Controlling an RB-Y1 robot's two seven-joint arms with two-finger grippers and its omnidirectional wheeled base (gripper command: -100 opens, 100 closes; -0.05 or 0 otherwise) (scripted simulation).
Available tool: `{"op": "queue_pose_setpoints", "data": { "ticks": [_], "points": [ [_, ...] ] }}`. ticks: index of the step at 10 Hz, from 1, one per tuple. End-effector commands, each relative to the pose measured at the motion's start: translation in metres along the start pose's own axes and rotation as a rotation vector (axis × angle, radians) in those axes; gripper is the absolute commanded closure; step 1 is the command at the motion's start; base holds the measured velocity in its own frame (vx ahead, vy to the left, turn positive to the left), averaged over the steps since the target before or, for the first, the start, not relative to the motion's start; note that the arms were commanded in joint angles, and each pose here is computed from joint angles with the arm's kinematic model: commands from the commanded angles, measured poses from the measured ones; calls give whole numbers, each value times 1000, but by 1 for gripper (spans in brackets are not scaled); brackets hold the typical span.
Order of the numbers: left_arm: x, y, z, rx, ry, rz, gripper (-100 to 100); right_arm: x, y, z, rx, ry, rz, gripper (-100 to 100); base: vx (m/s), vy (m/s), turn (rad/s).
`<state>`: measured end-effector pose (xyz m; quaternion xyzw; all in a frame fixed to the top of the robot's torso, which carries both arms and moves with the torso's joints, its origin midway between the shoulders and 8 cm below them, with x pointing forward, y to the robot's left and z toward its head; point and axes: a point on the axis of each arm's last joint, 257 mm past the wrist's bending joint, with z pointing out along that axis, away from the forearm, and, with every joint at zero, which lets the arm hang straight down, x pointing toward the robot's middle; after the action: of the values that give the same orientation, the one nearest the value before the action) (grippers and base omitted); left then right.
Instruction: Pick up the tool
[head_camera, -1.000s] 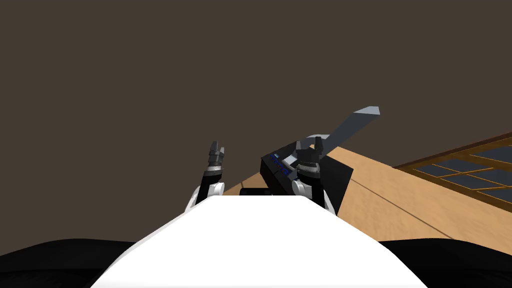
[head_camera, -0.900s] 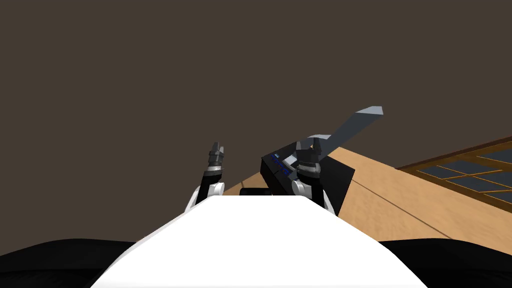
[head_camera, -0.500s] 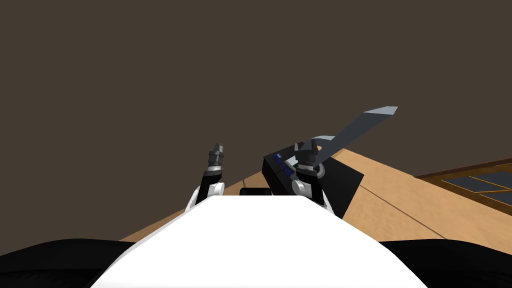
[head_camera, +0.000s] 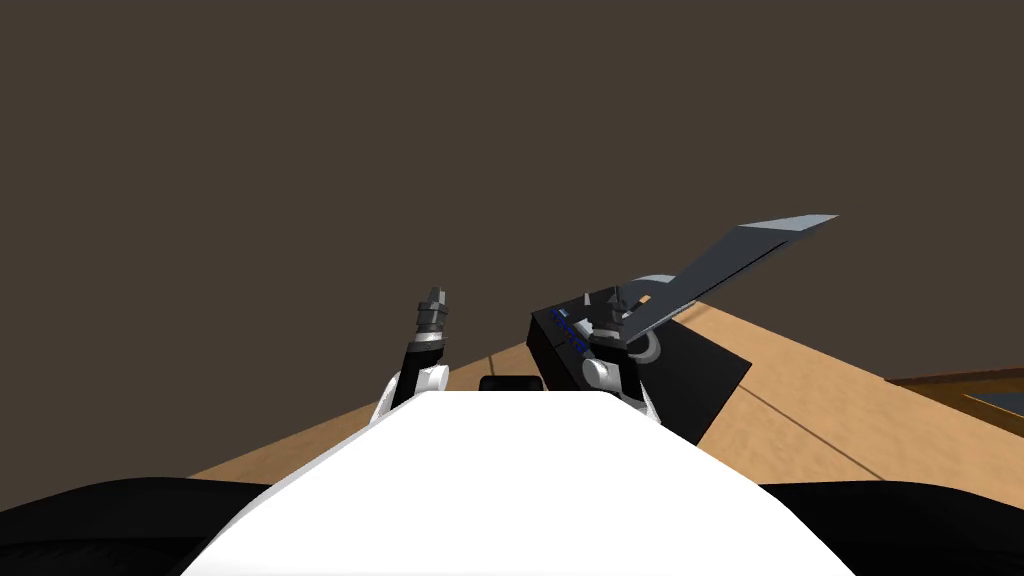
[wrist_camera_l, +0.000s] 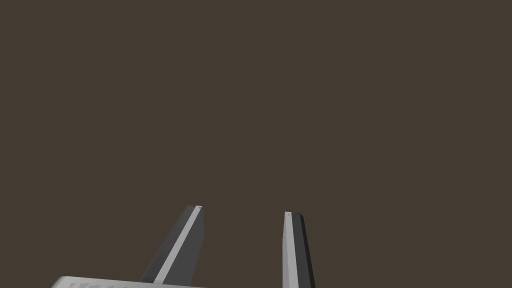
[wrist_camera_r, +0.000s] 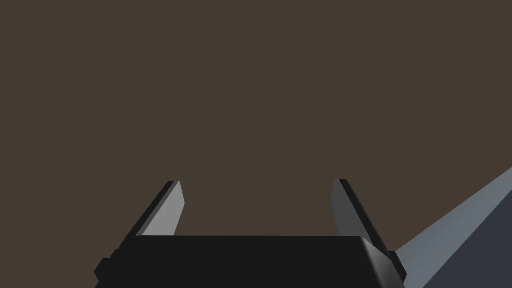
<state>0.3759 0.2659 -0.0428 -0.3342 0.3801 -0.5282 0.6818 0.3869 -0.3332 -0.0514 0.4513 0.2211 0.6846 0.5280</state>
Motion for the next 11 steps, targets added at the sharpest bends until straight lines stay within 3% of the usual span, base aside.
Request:
{"op": "queue_pose_setpoints", "data": {
  "ticks": [1, 2, 5, 6, 11],
  "points": [
    [0, 0, 0, 0, 0, 0, 0, -16, -16, -2, 44, -40, 68, -100, -27, 2, 163],
    [0, 0, 0, 0, 0, 0, 0, -30, -31, -4, 84, -73, 113, -100, -50, -8, 227],
    [0, 0, 0, 0, 0, 0, 0, -49, -47, -8, 118, -127, 203, -100, -38, -4, 95],
    [0, 0, 0, 0, 0, 0, 0, -66, -63, -13, 157, -170, 255, -100, -29, 0, 134],
    [0, 0, 0, 0, 0, 0, 0, -103, -96, -28, 221, -287, 413, -100, -29, 0, 120]
  ]
}}
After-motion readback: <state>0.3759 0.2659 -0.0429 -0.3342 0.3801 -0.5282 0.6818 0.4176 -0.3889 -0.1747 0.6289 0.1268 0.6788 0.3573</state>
